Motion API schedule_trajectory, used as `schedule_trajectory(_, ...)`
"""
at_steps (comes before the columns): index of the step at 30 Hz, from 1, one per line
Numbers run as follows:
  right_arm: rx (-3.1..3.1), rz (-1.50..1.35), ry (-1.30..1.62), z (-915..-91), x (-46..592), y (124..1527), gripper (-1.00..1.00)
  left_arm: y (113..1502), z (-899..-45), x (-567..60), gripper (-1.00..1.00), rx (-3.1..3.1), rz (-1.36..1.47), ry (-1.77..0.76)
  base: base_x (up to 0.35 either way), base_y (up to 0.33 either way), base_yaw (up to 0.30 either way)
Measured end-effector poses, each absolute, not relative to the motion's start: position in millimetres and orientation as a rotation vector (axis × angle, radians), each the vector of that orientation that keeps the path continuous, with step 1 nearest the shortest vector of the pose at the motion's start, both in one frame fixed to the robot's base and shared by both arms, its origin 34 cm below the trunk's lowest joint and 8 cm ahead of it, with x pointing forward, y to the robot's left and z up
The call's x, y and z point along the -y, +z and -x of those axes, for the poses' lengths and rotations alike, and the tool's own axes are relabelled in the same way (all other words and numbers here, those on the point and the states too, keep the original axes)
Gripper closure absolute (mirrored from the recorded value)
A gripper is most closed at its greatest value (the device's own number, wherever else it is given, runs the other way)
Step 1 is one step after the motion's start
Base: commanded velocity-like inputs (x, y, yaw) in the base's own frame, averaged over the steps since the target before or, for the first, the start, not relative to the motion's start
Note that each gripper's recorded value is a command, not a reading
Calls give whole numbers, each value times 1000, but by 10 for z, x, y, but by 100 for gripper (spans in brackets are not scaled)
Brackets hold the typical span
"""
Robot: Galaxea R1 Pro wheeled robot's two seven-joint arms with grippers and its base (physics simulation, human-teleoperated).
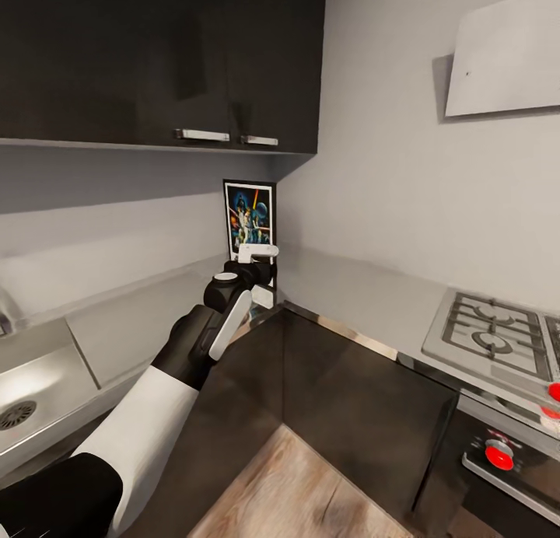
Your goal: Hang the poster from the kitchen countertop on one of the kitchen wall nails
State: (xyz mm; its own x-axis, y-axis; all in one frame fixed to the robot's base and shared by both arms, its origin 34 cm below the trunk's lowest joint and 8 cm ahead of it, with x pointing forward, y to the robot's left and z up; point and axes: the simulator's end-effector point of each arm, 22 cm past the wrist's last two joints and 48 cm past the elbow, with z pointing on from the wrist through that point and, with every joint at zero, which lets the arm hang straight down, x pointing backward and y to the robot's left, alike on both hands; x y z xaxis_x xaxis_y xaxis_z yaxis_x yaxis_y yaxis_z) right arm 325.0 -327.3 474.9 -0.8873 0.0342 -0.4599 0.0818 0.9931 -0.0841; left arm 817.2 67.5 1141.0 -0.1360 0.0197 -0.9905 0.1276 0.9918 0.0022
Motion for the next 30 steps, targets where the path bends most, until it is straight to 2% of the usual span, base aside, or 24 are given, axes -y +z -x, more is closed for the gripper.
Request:
schedule_trajectory(12,-2659,-82,-138,-3253,3273,4753,-100,11439,-8157,-669,-100,-1701,-112,-94,197,-151,-82)
schedule_trajectory(30,-2658,-79,-138,-3257,3271,4755,-100,11447,-8150,-661,-100,-1699,-116,-93,176,-13,-7)
